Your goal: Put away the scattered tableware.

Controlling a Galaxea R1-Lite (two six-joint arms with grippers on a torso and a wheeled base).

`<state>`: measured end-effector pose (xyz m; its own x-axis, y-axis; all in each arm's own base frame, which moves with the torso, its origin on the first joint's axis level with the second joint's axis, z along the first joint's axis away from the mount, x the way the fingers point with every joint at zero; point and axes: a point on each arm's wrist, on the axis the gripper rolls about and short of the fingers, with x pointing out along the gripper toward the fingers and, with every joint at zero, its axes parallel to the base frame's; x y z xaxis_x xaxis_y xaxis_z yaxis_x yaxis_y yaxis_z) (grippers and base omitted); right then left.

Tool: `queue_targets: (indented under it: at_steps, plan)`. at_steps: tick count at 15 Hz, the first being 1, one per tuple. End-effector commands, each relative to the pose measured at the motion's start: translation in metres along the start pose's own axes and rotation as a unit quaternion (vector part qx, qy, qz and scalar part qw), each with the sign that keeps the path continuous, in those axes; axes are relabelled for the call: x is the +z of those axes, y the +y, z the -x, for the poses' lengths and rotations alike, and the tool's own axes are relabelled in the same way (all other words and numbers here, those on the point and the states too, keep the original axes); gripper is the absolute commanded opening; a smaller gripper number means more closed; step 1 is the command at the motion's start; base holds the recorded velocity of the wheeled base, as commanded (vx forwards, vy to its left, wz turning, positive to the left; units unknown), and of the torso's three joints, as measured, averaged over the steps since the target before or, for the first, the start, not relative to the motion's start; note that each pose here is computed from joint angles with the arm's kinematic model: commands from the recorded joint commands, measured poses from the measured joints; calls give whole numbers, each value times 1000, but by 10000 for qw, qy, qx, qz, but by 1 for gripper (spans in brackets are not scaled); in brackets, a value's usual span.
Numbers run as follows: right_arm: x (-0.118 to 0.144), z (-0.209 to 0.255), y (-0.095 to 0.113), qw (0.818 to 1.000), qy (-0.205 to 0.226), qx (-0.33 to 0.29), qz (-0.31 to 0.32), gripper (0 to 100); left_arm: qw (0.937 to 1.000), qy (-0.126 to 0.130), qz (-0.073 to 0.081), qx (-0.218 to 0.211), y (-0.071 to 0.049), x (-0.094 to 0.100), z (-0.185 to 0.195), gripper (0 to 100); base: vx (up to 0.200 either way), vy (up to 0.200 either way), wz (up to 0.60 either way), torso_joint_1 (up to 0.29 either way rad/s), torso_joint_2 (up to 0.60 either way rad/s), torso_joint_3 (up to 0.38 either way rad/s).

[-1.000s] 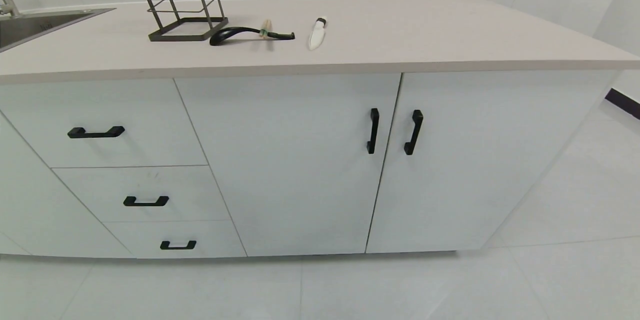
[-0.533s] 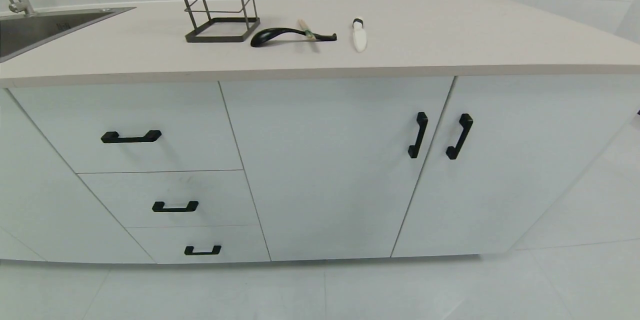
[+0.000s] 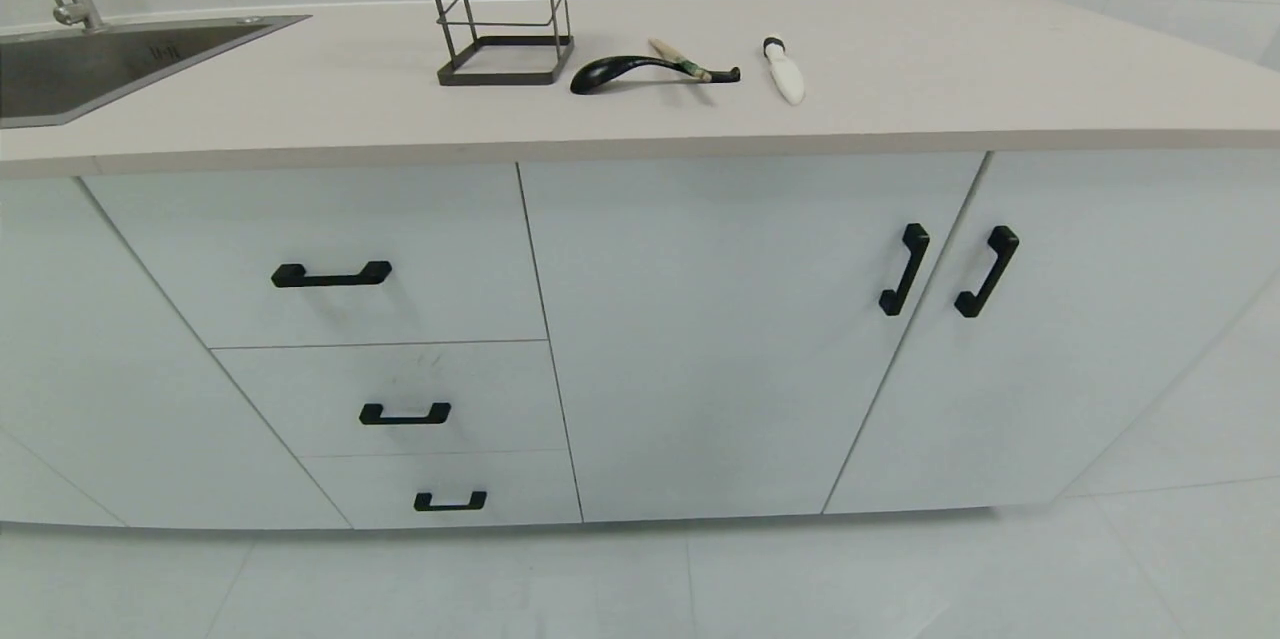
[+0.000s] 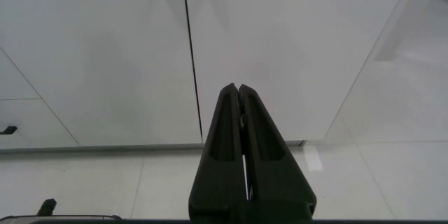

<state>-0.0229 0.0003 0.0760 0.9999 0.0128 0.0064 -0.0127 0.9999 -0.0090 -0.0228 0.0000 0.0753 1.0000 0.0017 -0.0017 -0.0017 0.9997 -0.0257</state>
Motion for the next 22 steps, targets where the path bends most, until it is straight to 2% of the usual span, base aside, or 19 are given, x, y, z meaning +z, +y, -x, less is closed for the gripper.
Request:
queue_targets:
  at_steps: [1,5,10,14,20,22]
  plan:
    - [0,0,0,10000,1,-2,1,0,10000,7,2,-1,0,0,0,100,0,0,0,0,0,0]
    - [0,0,0,10000,1,-2,1,0,10000,7,2,-1,0,0,0,100,0,0,600,1,5,5]
    - [0,0,0,10000,1,-2,1,0,10000,7,9,-1,0,0,0,100,0,0,0,0,0,0]
    - [0,0,0,10000,1,-2,1,0,10000,15,9,0,0,0,0,100,200,0,0,0,0,6]
    - [0,0,0,10000,1,-2,1,0,10000,7,2,-8,0,0,0,100,0,0,0,0,0,0]
    - [0,0,0,10000,1,-2,1,0,10000,-1,-37,-1,0,0,0,100,0,200,0,0,2,2]
